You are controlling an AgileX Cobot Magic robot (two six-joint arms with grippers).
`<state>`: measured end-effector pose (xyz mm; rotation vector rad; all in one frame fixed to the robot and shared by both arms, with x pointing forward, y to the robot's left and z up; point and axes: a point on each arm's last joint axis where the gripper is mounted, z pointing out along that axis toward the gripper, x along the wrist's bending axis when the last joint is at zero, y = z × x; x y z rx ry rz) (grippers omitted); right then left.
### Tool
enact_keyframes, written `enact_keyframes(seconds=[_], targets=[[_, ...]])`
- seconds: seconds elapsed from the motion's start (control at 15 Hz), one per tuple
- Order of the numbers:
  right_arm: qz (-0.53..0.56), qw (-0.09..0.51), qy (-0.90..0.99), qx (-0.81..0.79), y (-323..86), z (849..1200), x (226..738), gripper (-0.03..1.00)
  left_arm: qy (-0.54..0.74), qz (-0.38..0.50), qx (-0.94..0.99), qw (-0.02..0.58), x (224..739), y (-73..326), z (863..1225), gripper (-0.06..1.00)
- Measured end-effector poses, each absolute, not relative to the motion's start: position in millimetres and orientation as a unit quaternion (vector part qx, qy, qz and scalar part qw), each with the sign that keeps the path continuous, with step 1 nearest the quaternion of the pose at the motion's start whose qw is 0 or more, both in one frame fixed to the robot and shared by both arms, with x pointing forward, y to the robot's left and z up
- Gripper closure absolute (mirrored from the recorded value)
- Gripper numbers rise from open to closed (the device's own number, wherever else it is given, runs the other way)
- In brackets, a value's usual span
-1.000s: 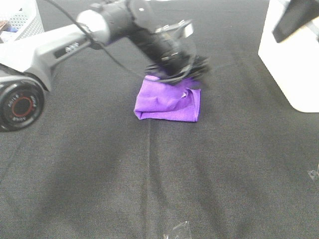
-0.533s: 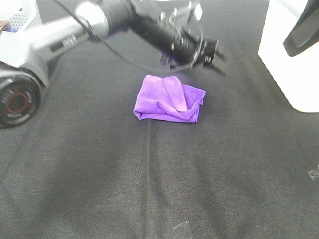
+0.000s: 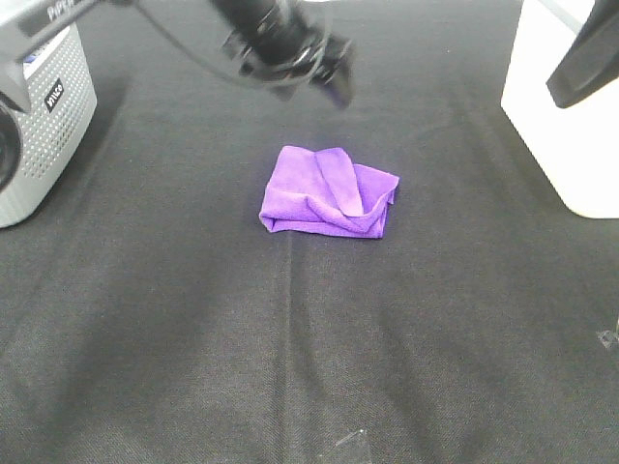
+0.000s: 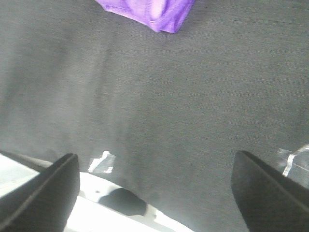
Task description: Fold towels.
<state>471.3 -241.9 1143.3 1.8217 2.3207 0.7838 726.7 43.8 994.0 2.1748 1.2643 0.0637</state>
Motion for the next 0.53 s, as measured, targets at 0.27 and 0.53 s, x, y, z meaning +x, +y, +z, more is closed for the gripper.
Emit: enact_keyframes(seconds=[0.27, 0.53], targets=[[0.259, 0.043, 0.761, 0.594, -241.3, 1143.5, 471.2, 0.15, 0.508, -0.037, 0.796, 0.326, 736.7, 40.5, 951.6, 0.18], [0.260, 0.044, 0.766, 0.586, -241.0, 1143.6, 471.1, 0.15, 0.533, -0.075, 0.755, 0.374, 746.1, 28.8, 912.1, 0.18]])
